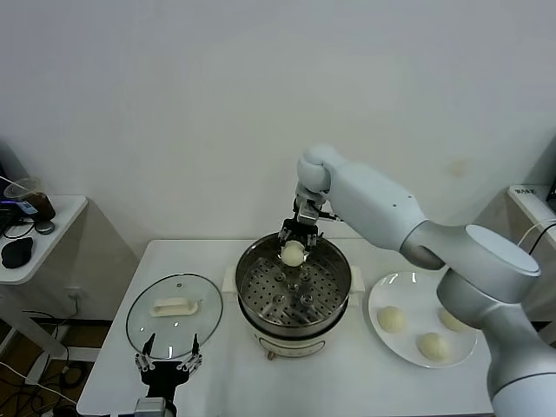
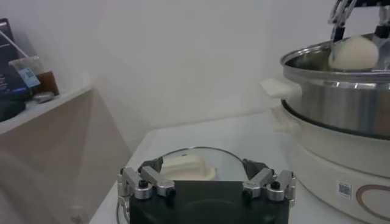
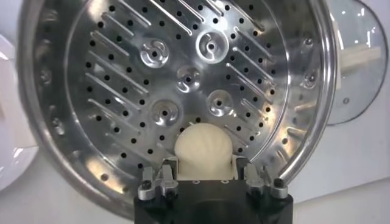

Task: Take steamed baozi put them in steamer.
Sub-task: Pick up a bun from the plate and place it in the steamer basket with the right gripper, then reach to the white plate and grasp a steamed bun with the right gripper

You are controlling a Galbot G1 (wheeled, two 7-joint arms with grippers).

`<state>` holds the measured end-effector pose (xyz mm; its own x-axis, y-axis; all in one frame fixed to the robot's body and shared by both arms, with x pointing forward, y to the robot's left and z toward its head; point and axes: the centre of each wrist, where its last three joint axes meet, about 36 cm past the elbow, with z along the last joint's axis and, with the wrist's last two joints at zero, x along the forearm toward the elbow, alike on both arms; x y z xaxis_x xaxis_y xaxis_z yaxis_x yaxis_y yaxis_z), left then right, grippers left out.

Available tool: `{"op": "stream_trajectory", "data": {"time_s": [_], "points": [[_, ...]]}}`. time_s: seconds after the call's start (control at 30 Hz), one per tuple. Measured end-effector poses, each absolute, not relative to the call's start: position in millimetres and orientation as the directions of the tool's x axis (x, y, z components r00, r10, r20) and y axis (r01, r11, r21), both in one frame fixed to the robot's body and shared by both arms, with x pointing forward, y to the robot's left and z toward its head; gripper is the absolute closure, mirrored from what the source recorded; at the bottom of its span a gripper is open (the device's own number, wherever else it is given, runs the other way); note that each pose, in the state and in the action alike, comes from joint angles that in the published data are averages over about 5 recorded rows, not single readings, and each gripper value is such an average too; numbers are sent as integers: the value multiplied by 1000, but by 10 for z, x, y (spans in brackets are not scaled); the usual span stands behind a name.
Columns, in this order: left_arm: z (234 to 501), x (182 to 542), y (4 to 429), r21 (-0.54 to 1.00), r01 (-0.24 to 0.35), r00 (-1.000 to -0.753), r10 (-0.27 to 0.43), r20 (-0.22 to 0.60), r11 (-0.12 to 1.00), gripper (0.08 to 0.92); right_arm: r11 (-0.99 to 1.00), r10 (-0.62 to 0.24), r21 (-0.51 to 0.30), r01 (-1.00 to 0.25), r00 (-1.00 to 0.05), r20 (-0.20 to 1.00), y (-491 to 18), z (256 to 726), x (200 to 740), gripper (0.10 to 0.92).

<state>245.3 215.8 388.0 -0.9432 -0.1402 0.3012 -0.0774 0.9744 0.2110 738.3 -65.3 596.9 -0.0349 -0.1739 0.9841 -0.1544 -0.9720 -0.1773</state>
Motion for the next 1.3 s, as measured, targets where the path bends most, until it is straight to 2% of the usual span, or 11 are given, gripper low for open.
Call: {"op": "stream_trajectory", "data": {"time_s": [0.13,0.33,0.43,0.67,0.83,0.93,1.1,1.3], "points": [[3874,2454,2156,211,-77,-943,-140,303,975,177,-972,-174,-177,-152,-34,984,-632,5920,7379,419],[3874,2451,2156,211,-77,-943,-140,303,975,177,-968,-187,-191,-161,-40,982,-672,5966,7388,255],[3879,2450,2158,211,-77,-943,-140,302,974,177,-960,-204,-210,-184,-49,978,-717,6073,7395,209],[3901,2453,2151,209,-75,-945,-136,298,975,177,-898,-293,-305,-316,-86,952,-966,6585,7388,200],[3918,2459,2135,205,-68,-947,-128,296,976,177,-778,-370,-388,-494,-140,919,-1357,7057,7347,200],[3922,2464,2132,203,-62,-948,-121,296,977,177,-674,-393,-411,-614,-174,903,-1664,7251,7298,200],[3929,2467,2143,202,-54,-948,-114,296,978,177,-468,-383,-393,-792,-218,897,-2217,7392,7143,200],[3933,2464,2175,203,-50,-947,-111,302,978,177,-244,-327,-317,-917,-230,917,-2876,7238,6832,200]]}}
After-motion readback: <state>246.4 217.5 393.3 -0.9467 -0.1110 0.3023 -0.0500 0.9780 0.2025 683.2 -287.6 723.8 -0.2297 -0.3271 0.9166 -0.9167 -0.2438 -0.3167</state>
